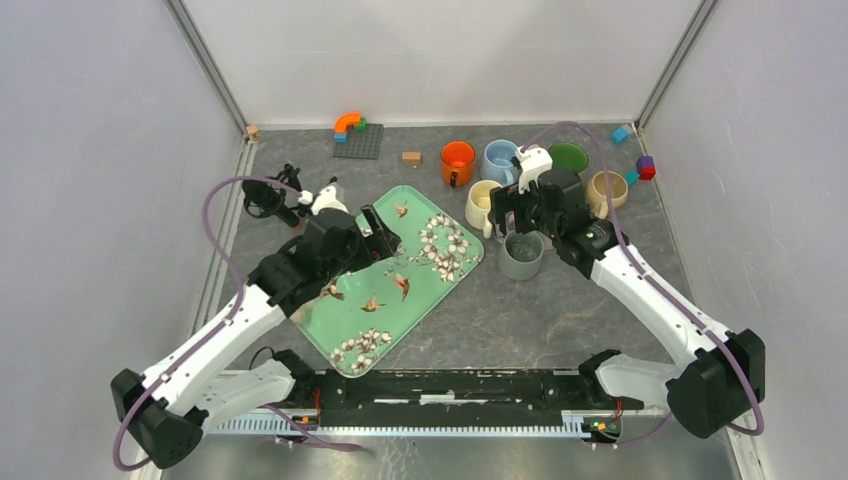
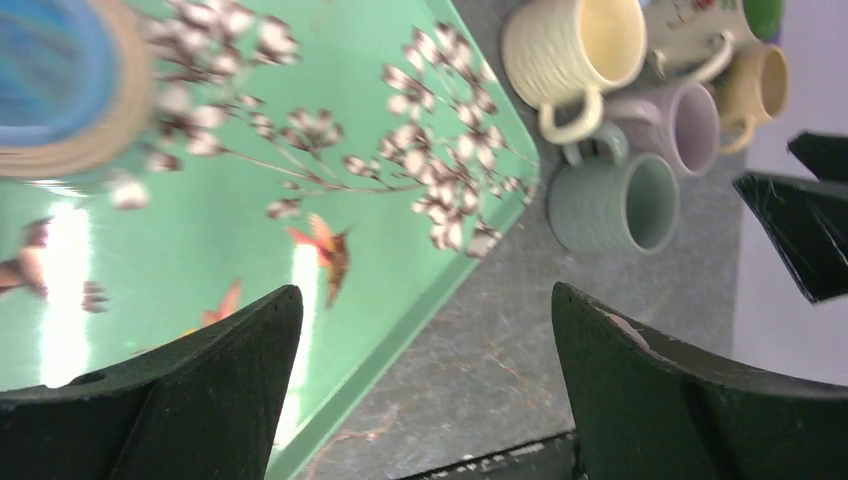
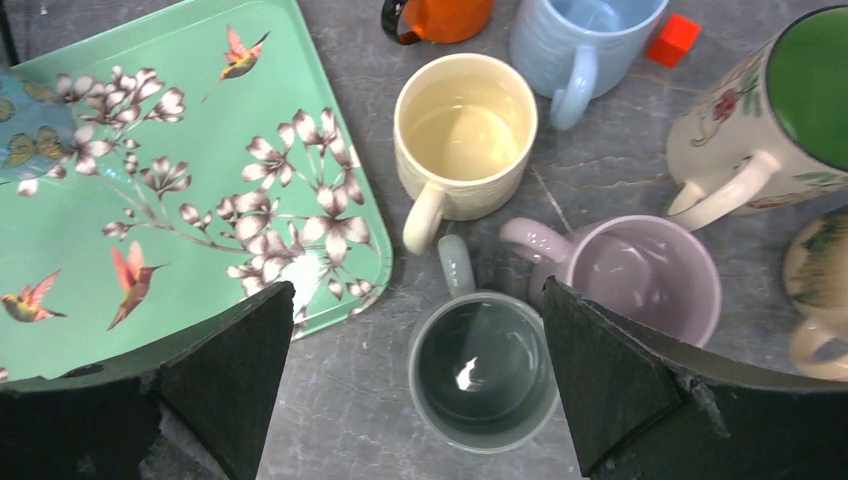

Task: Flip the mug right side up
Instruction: Turn over the cup on the tray.

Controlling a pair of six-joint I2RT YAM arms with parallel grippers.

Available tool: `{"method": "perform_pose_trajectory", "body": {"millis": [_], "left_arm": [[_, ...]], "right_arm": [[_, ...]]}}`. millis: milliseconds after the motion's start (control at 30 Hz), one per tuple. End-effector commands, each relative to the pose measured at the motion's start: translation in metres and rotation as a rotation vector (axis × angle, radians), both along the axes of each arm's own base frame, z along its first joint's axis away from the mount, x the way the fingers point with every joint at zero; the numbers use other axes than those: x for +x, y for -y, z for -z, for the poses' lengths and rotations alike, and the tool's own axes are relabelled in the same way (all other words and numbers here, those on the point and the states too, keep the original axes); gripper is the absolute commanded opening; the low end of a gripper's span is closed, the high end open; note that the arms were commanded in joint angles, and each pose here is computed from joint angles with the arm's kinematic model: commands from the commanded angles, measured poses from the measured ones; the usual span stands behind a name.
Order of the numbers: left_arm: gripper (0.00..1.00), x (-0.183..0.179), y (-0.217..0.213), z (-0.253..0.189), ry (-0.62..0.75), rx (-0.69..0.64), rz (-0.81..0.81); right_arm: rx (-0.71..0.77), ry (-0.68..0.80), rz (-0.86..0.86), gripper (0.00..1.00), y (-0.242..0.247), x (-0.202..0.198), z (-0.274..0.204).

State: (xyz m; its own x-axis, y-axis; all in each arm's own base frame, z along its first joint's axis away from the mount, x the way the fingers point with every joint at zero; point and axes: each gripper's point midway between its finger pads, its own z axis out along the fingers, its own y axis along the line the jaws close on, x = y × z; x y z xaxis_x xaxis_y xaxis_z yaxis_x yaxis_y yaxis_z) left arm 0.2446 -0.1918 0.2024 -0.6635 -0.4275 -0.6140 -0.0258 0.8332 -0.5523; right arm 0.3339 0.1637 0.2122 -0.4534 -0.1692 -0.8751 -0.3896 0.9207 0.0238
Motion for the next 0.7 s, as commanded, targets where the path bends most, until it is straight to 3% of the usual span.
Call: {"method": "perform_pose_trajectory", "body": {"millis": [0, 400, 667], "left_arm": [[1.00, 0.003, -0.069, -0.015, 0.061, 0.218, -0.197], [1.00, 0.044, -0.129, -0.007, -0.016, 0.383, -0.369], [1.00, 0.084, -0.139, 0.013, -0.061, 0.319, -0.360]], "right_arm": [[0.128, 0.054, -0.045, 0.98, -0.017, 0.000, -0.019], [0.172, 0.086, -0.081, 0.98, -0.020, -0.011, -0.025], [0.177, 0.107, -0.099, 0.98, -0.020, -0.016, -0.031]]}}
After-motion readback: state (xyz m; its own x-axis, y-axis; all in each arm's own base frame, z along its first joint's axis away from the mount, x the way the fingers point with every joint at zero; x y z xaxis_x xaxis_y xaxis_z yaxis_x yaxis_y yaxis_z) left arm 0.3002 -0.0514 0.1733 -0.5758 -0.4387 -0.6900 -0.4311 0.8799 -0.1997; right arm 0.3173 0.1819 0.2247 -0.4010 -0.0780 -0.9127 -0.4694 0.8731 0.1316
